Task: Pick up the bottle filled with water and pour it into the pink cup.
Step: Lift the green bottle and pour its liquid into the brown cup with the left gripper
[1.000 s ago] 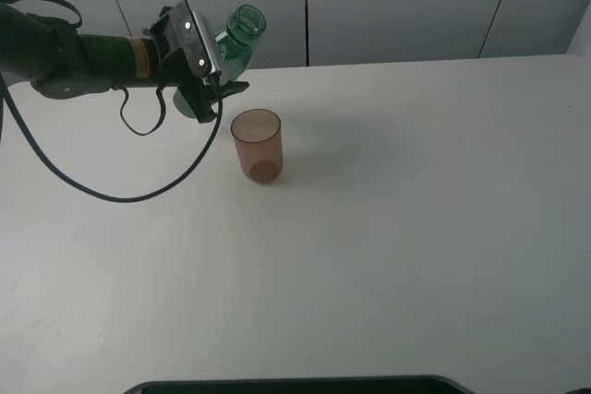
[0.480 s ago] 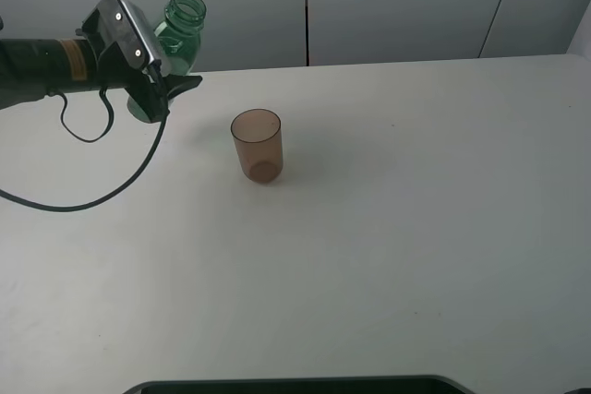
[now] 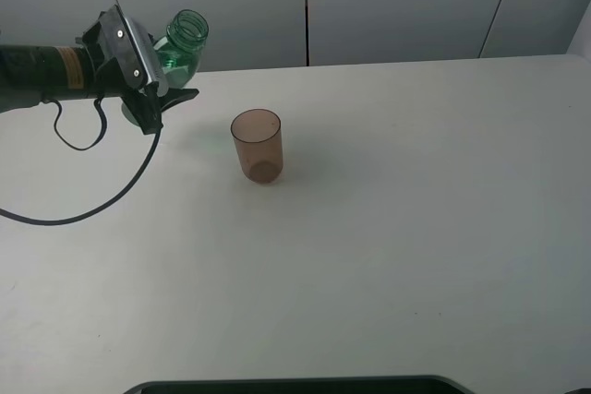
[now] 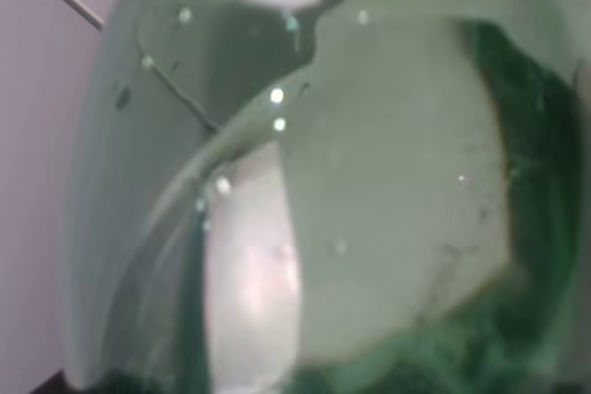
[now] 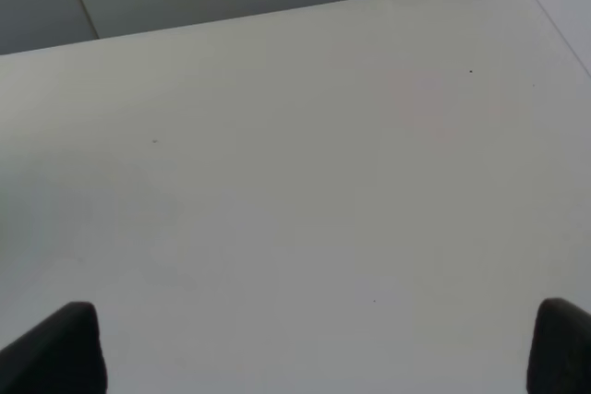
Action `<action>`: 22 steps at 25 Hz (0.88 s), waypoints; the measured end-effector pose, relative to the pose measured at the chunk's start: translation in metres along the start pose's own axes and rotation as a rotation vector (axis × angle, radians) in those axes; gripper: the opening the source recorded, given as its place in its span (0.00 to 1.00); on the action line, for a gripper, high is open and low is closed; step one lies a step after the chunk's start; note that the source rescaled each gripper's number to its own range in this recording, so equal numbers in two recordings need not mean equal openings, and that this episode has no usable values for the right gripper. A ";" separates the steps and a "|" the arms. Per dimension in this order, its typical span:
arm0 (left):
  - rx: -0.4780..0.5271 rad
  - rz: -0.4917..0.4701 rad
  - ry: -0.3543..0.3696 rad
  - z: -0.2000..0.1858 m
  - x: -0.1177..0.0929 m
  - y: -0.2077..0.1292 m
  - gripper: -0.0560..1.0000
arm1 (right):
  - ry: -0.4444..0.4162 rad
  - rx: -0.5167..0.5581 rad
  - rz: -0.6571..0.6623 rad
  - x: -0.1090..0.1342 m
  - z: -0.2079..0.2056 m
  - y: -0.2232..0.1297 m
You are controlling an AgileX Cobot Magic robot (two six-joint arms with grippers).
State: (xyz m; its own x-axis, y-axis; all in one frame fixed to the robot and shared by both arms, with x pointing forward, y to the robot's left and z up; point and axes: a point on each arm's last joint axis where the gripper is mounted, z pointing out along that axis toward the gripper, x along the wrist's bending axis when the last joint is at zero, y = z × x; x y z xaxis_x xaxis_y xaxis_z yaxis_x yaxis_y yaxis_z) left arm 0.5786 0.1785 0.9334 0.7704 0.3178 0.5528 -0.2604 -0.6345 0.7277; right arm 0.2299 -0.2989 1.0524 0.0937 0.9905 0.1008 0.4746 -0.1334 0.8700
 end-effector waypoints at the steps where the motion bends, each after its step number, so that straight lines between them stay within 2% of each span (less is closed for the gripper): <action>1: 0.006 0.003 -0.002 0.000 0.000 -0.001 0.06 | 0.000 0.000 0.000 0.000 0.000 0.000; 7: 0.042 0.087 -0.022 0.005 0.003 0.004 0.06 | 0.000 0.000 0.000 0.000 0.000 0.000; 15: 0.078 0.301 -0.083 0.024 -0.010 0.025 0.06 | 0.000 0.000 0.000 0.000 0.000 0.000; 22: 0.124 0.389 -0.093 0.024 -0.011 0.022 0.06 | 0.000 0.000 0.000 0.000 0.000 0.000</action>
State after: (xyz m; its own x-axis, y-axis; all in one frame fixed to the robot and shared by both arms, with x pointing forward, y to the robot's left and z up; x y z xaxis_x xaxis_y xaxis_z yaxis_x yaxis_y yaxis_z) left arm 0.5786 0.1448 0.9337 0.6792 -0.0232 0.7336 -0.4743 -0.7766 0.4146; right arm 0.2299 -0.2989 1.0524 0.0937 0.9905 0.1008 0.4746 -0.1334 0.8700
